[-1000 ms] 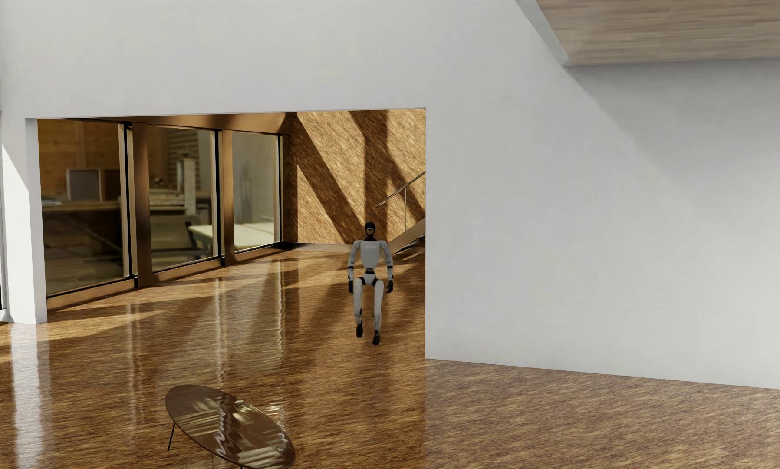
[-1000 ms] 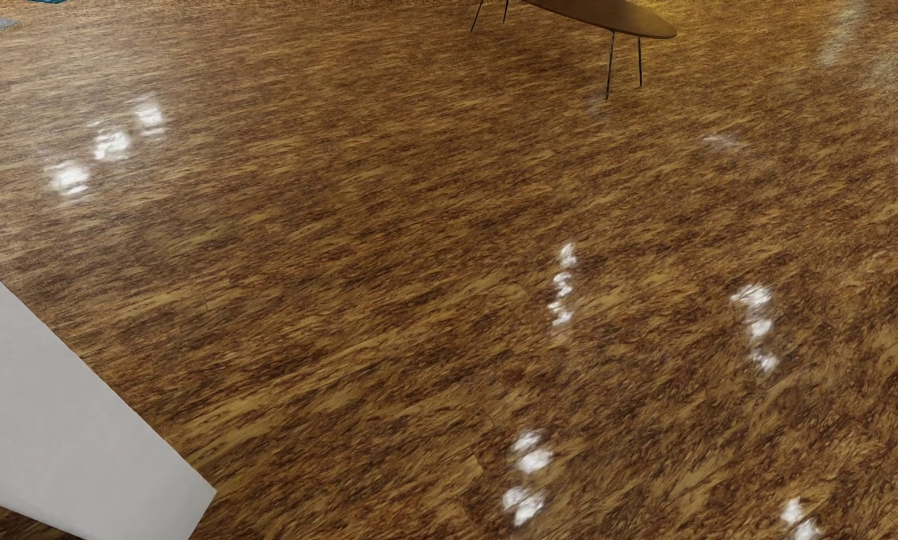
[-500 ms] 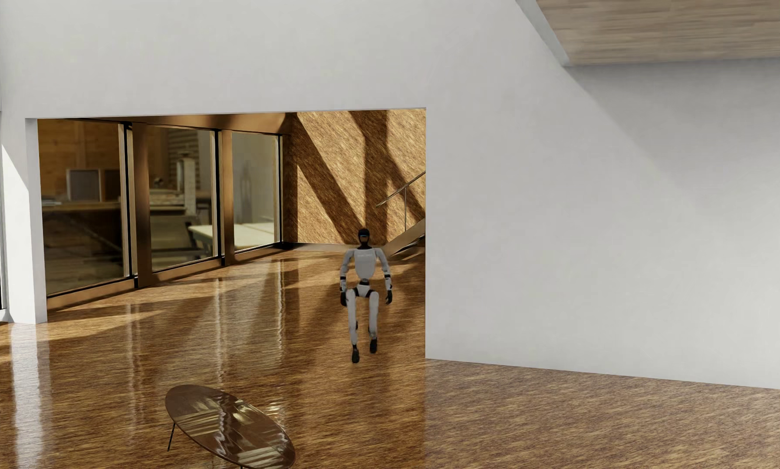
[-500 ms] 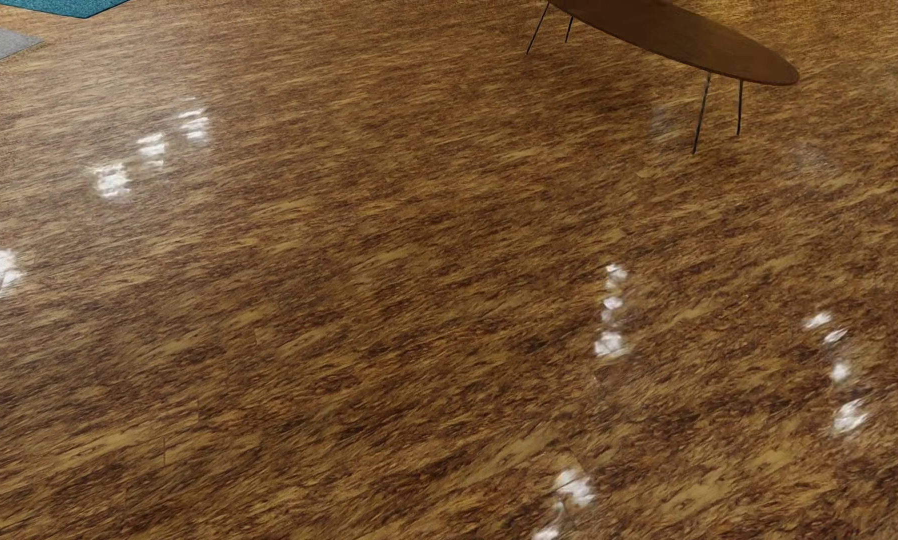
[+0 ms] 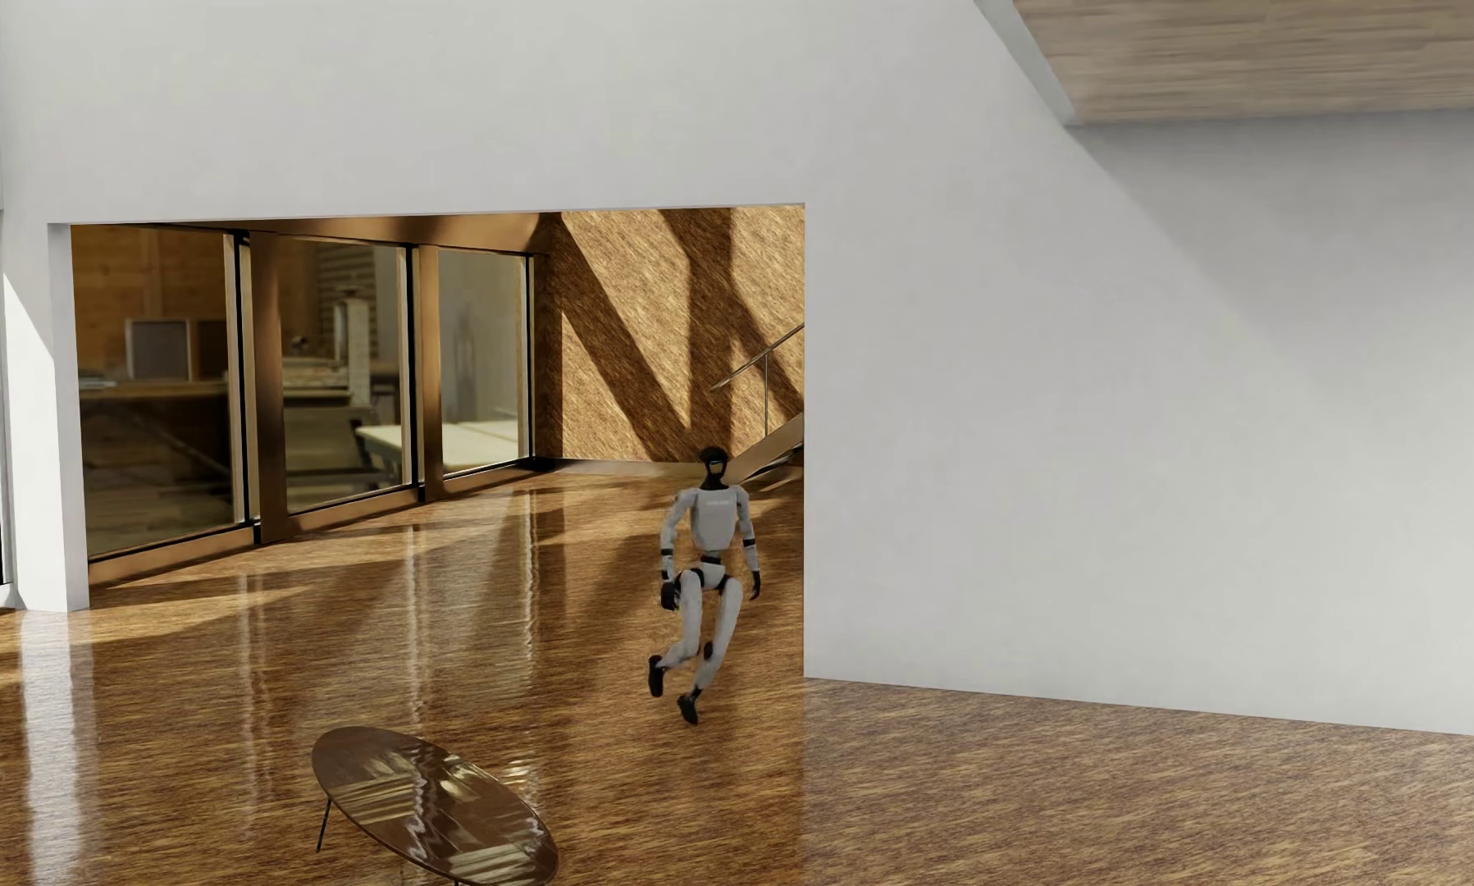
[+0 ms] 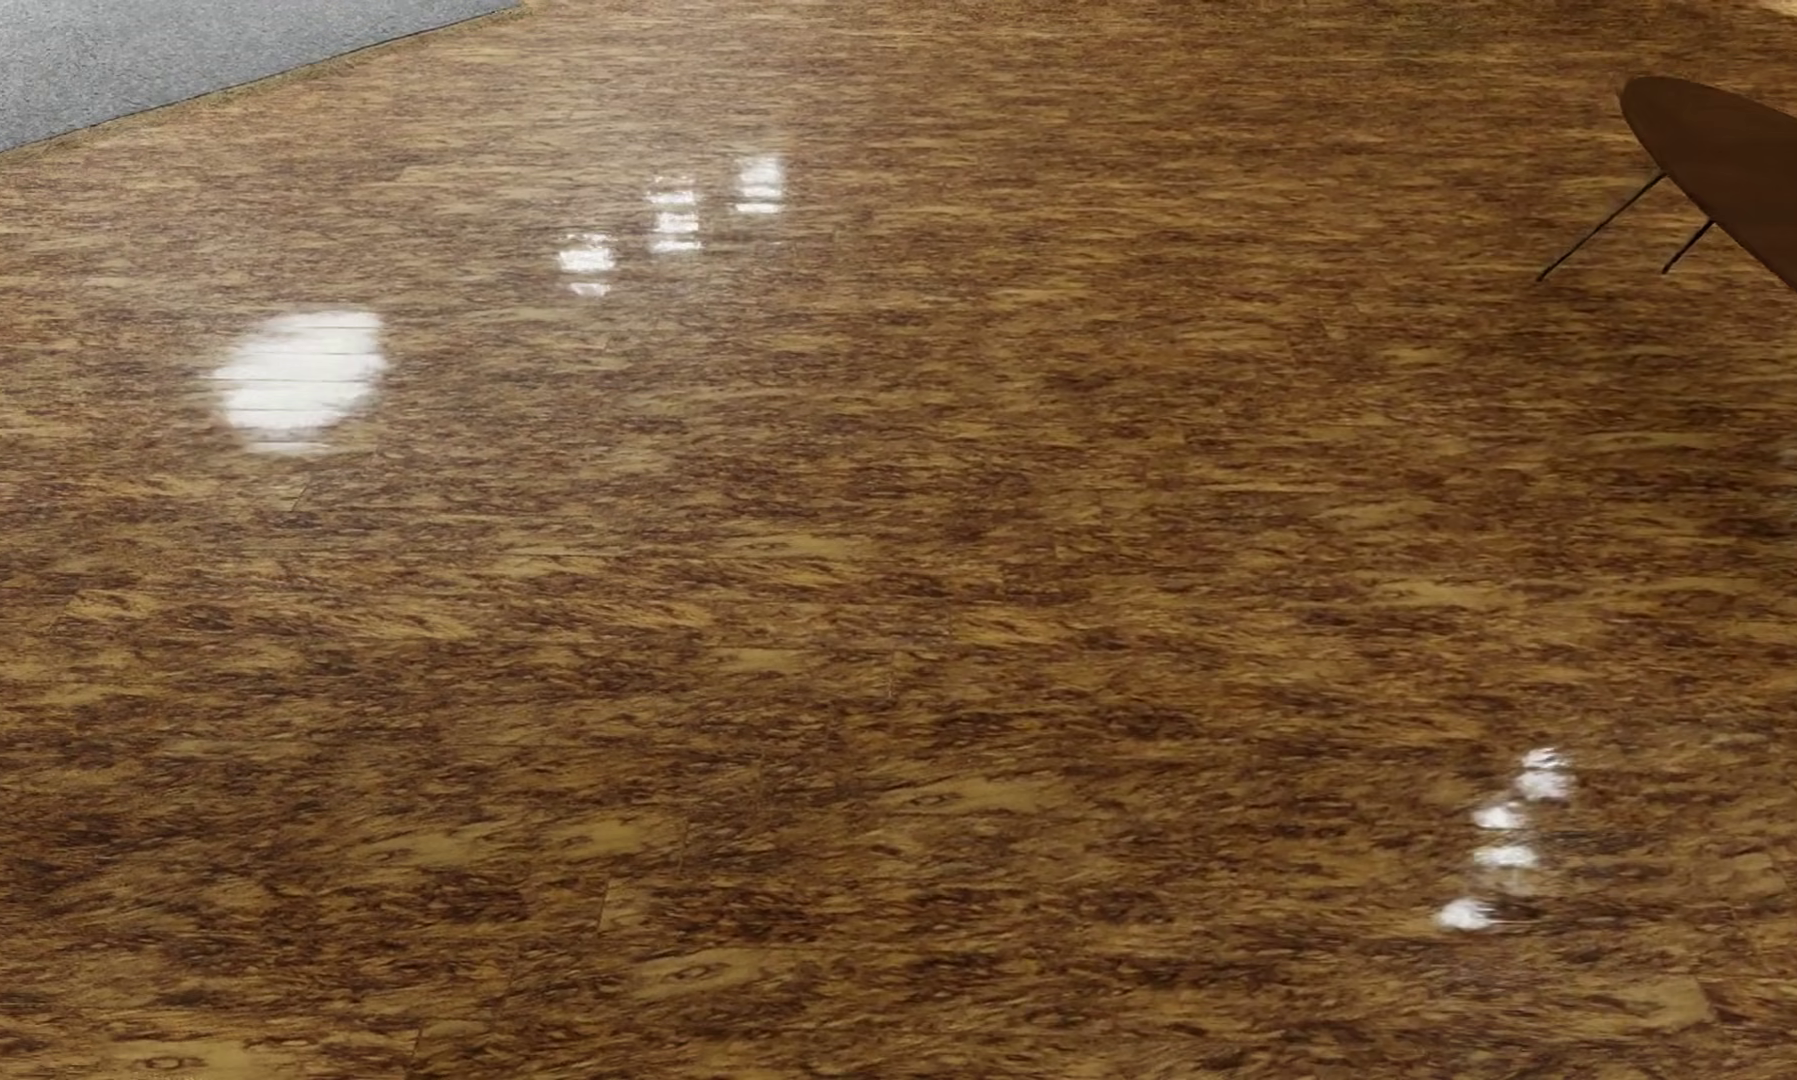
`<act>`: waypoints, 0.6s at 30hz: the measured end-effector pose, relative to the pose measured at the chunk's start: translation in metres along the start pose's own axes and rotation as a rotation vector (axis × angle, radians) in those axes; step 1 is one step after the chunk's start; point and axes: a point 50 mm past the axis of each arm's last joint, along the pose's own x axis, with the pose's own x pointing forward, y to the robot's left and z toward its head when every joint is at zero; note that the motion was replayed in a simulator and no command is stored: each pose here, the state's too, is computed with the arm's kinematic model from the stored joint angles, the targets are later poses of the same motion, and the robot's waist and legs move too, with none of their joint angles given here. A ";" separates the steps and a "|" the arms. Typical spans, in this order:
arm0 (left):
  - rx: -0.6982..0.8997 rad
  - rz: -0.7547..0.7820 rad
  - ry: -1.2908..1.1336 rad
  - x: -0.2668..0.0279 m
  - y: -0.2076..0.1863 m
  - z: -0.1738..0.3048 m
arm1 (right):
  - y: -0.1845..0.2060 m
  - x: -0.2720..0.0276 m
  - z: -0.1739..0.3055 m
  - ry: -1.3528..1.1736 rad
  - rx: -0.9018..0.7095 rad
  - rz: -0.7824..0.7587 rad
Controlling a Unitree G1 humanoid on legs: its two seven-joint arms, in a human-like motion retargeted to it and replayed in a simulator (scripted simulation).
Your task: Avoid the corner
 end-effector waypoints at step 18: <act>0.019 0.014 0.178 -0.013 0.008 -0.050 | -0.079 -0.005 0.097 -0.314 0.000 -0.200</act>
